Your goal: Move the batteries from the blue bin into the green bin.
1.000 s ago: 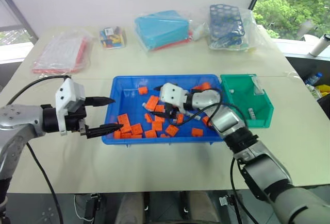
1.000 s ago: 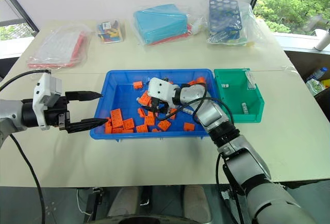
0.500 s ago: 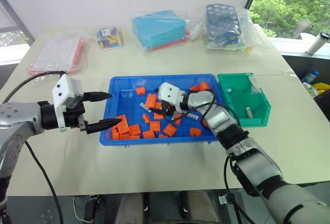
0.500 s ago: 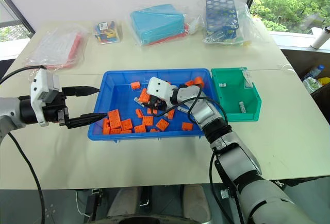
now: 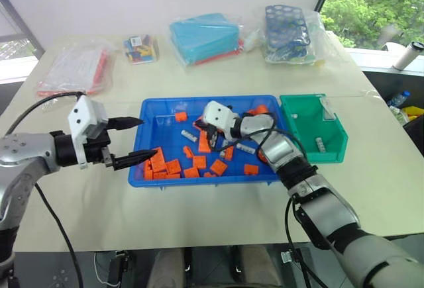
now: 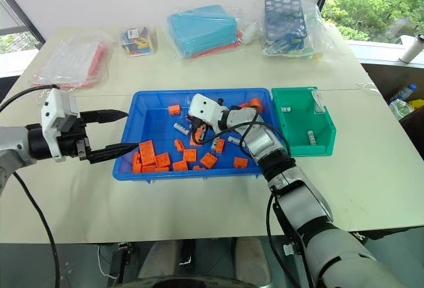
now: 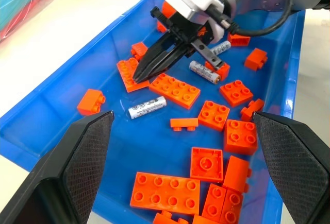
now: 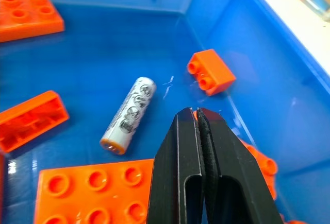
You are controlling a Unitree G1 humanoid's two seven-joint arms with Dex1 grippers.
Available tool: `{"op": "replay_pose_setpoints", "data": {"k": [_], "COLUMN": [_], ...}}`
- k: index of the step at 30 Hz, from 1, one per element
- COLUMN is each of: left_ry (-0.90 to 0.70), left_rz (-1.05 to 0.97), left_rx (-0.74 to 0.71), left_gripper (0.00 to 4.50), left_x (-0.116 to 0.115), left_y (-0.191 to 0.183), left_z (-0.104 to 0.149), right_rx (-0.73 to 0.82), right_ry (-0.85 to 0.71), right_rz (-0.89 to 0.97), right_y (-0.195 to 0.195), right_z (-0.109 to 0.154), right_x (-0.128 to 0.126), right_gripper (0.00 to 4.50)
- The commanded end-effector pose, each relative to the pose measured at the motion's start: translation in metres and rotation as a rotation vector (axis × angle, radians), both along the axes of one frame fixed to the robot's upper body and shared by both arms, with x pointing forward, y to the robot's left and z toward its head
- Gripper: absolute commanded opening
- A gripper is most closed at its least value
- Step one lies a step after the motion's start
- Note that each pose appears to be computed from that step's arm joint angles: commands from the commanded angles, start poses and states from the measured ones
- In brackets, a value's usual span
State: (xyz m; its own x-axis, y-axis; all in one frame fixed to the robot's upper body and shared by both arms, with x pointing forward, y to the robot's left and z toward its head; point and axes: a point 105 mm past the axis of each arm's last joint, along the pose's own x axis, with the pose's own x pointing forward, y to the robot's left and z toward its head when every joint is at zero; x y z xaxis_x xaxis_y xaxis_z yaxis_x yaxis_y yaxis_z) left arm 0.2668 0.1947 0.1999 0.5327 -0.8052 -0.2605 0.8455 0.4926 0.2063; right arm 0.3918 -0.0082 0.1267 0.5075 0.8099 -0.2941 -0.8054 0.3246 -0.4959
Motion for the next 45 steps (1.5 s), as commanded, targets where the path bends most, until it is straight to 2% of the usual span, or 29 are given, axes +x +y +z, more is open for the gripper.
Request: {"op": "replay_pose_setpoints", "data": {"k": [1,4,7,10,12,19,33,45], "left_ry": [-0.052,-0.050,-0.038,-0.032,-0.036,-0.041,-0.048,-0.062], "left_rz": [-0.016,-0.020,-0.038,-0.054,-0.051,-0.050,-0.040,-0.041], "left_rx": [0.004,0.007,0.018,0.038,0.035,0.031,0.032,0.035], "left_gripper": [4.50,4.50,4.50,4.50,4.50,4.50,4.50,4.50], "left_x": [0.000,0.000,-0.001,-0.002,0.000,0.001,0.001,0.004], "left_y": [-0.004,-0.004,-0.005,-0.005,-0.005,-0.005,-0.004,-0.006], "left_z": [0.009,0.008,0.006,0.004,0.004,0.005,0.006,0.010], "right_rx": [0.089,0.108,0.079,0.045,-0.011,-0.075,0.030,-0.047], "right_ry": [-0.003,0.057,0.168,0.277,0.303,0.376,0.391,0.418], "right_rz": [0.022,0.060,0.078,0.119,0.107,-0.024,-0.029,-0.087], "right_y": [0.014,0.024,0.039,0.053,0.054,0.045,0.051,0.047], "right_z": [0.030,0.036,0.036,0.035,0.028,0.009,0.032,-0.005], "right_x": [0.000,-0.011,-0.026,-0.046,-0.049,-0.039,-0.038,-0.021], "right_gripper": [0.11,0.92,2.22,2.22,2.22,2.22,2.22,2.22]}}
